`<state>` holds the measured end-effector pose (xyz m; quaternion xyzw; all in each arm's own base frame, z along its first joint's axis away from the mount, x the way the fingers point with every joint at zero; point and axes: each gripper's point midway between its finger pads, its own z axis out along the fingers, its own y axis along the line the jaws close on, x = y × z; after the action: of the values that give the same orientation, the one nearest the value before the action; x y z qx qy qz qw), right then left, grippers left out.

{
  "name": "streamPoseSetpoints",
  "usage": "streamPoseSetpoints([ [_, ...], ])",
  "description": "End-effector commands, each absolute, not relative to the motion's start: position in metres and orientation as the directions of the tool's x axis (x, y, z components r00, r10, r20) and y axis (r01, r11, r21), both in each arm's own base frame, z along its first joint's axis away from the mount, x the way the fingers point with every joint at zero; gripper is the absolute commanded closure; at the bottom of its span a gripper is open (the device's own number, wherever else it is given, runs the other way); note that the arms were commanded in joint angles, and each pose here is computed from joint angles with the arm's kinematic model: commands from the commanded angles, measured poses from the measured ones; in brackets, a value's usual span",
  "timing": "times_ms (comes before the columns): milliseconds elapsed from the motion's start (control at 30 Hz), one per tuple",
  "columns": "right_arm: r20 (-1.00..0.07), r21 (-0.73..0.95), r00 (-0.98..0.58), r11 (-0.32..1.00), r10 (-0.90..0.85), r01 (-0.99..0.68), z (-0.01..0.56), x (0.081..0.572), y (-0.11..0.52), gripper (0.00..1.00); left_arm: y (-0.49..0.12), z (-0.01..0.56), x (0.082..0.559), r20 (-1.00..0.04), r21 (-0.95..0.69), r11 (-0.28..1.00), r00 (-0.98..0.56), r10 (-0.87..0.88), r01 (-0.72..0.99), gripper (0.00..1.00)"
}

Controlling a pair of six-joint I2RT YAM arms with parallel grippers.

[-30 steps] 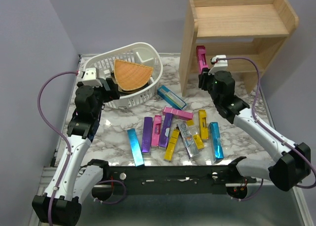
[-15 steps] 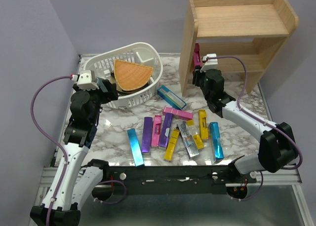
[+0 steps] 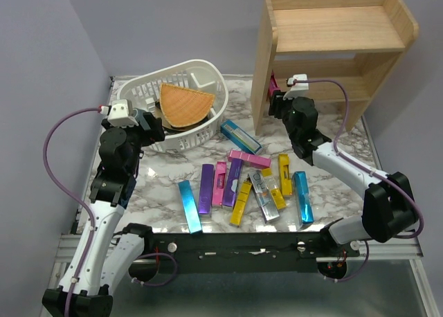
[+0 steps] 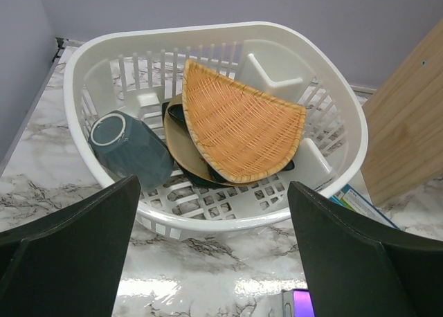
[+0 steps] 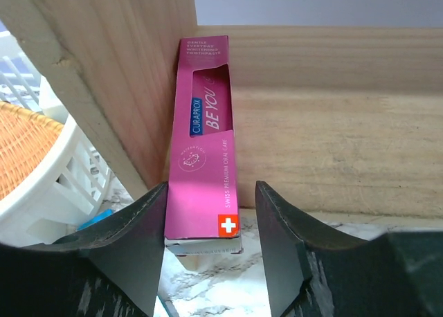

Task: Place and organize the toothpastes onto the shelf
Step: Place the toothpaste on the shelf.

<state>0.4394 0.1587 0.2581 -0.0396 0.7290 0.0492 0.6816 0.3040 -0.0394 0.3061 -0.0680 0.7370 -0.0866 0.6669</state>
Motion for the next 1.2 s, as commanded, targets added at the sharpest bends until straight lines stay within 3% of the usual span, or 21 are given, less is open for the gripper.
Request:
streamPoseSetpoints([
  [0, -0.997, 0.07, -0.046, 0.986, 0.064, -0.15, 0.271, 0.434, 0.157, 0.4, -0.035, 0.305, 0.303, -0.973, -0.21, 0.978, -0.094, -0.21, -0.01, 0.01],
  [267, -0.99, 0.137, -0.064, 0.971, 0.126, -0.196, 0.265, 0.427, 0.159, 0.41, -0.036, 0.3, 0.306, -0.971, -0.209, 0.978, -0.114, -0.208, -0.01, 0.01],
  [600, -0.983, 0.184, -0.061, 0.963, 0.175, -0.199, 0.266, 0.441, 0.169, 0.55, -0.036, 0.297, 0.308, -0.97, -0.207, 0.978, -0.126, -0.207, -0.016, 0.01],
  [733, -0.976, 0.216, -0.053, 0.953, 0.21, -0.214, 0.272, 0.444, 0.174, 0.56, -0.036, 0.296, 0.308, -0.97, -0.206, 0.978, -0.128, -0.207, -0.019, 0.01],
  [967, -0.971, 0.24, -0.066, 0.93, 0.231, -0.277, 0.277, 0.443, 0.188, 0.54, -0.035, 0.296, 0.308, -0.97, -0.204, 0.979, -0.13, -0.205, -0.019, 0.01],
  [1167, -0.957, 0.29, -0.077, 0.912, 0.28, -0.289, 0.285, 0.435, 0.188, 0.42, -0.035, 0.295, 0.308, -0.97, -0.204, 0.979, -0.133, -0.205, -0.02, 0.01],
])
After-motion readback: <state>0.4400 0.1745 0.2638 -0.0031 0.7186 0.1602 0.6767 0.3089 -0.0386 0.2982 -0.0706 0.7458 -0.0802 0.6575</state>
